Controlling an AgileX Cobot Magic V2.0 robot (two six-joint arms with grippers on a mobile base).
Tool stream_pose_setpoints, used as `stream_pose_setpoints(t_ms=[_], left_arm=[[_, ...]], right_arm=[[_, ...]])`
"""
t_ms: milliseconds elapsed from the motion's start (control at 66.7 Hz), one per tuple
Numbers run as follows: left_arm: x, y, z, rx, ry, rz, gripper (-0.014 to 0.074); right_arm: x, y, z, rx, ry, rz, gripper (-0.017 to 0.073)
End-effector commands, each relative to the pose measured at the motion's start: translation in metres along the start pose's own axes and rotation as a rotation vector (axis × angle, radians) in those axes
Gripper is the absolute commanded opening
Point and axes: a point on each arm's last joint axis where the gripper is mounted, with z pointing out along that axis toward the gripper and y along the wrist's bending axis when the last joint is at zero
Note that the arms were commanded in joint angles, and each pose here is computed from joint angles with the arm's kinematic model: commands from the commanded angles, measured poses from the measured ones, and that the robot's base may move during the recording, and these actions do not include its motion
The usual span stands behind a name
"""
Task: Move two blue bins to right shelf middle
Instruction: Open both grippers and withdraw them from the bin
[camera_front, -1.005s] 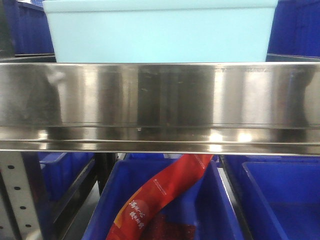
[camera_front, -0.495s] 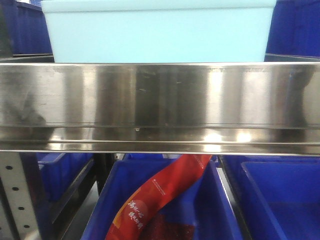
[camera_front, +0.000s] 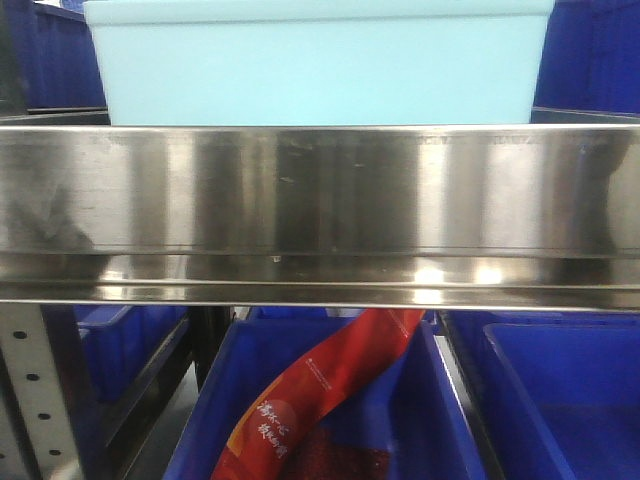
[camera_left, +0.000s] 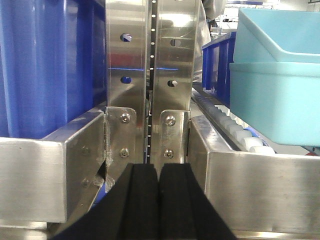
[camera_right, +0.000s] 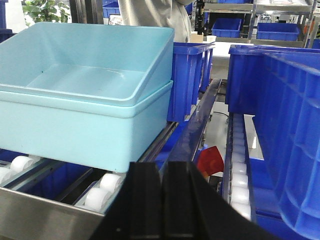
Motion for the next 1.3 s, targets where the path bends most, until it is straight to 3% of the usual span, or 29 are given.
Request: stream_pose_setpoints(t_ms=[0, 270, 510, 705, 915, 1289], left_arm=[[-0.003, 0.0, -0.001, -0.003, -0.034, 0.0, -0.0111], [-0.003, 0.0, -0.001, -0.003, -0.034, 0.0, -0.0111], [-0.003, 0.0, -0.001, -0.003, -0.034, 0.0, -0.0111], [-0.003, 0.0, -0.001, -0.003, -0.034, 0.0, -0.0111], [-0.003, 0.0, -0.001, -0.003, -0.034, 0.0, -0.0111], [-0.003, 0.0, -0.001, -0.003, -0.034, 0.0, -0.0111]], right_arm=[[-0.002, 0.0, -0.001, 0.005, -0.03, -0.014, -0.0162], [-0.004, 0.0, -0.001, 0.009, -0.044, -0.008, -0.0162], [0.009, -0.01, 0.003, 0.195, -0.108, -0.024, -0.0162], [0.053, -0.018, 0.005, 0.312, -0.148, 0.015, -0.0162], [0.098, -0.02, 0.006, 0.328, -0.105, 0.025, -0.0162], [0.101, -0.019, 0.007, 0.324, -0.076, 0.031, -0.0162]])
